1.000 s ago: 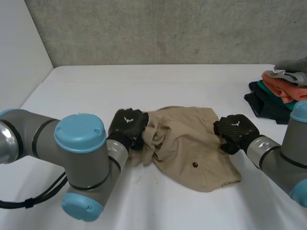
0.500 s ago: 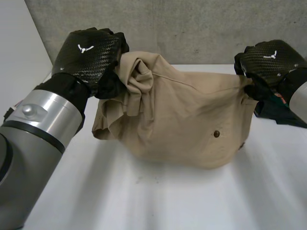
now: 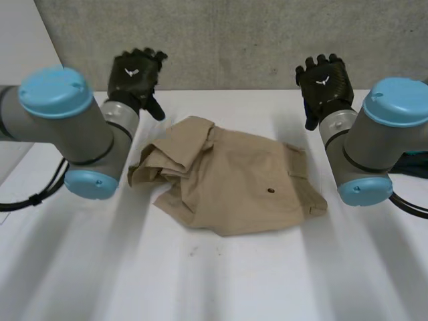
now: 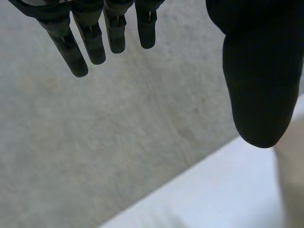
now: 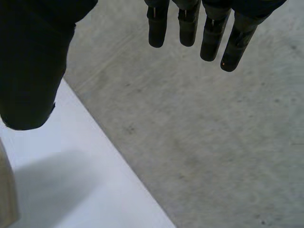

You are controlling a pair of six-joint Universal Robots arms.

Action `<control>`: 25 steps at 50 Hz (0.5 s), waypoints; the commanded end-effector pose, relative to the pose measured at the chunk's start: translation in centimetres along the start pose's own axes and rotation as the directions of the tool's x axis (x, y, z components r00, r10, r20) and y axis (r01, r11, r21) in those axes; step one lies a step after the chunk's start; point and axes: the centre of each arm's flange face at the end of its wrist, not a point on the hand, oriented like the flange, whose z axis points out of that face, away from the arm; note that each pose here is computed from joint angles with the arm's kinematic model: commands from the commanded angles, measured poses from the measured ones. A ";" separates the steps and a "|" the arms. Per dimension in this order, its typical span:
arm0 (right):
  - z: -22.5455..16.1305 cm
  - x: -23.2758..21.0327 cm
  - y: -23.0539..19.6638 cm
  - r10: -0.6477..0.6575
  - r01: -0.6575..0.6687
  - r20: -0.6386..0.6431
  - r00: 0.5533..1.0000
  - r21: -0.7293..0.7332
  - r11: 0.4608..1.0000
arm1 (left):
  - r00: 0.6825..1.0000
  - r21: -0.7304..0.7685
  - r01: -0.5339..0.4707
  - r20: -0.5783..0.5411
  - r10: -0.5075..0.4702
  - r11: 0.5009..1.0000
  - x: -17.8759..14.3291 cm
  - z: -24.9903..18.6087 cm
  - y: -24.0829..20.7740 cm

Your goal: Fold the laundry.

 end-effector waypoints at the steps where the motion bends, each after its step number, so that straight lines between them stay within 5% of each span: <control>1: -6.4 0.5 -2.8 0.017 -0.010 0.238 0.971 -0.029 1.000 | 1.000 -0.042 -0.009 -0.014 0.009 0.999 -0.9 -5.5 -2.2; 6: -10.8 -0.4 0.0 0.126 -0.008 0.431 0.893 -0.266 0.964 | 0.998 -0.147 -0.021 -0.067 0.011 0.989 -0.3 -10.3 -0.4; 10: -12.3 0.5 2.6 0.214 -0.017 0.433 0.875 -0.414 0.910 | 0.991 -0.232 -0.060 -0.129 0.031 0.971 0.6 -13.8 1.4; 25: -11.1 -2.3 8.9 0.203 -0.024 0.413 0.888 -0.398 0.917 | 0.960 -0.401 -0.162 -0.275 0.050 0.902 3.9 -16.9 6.5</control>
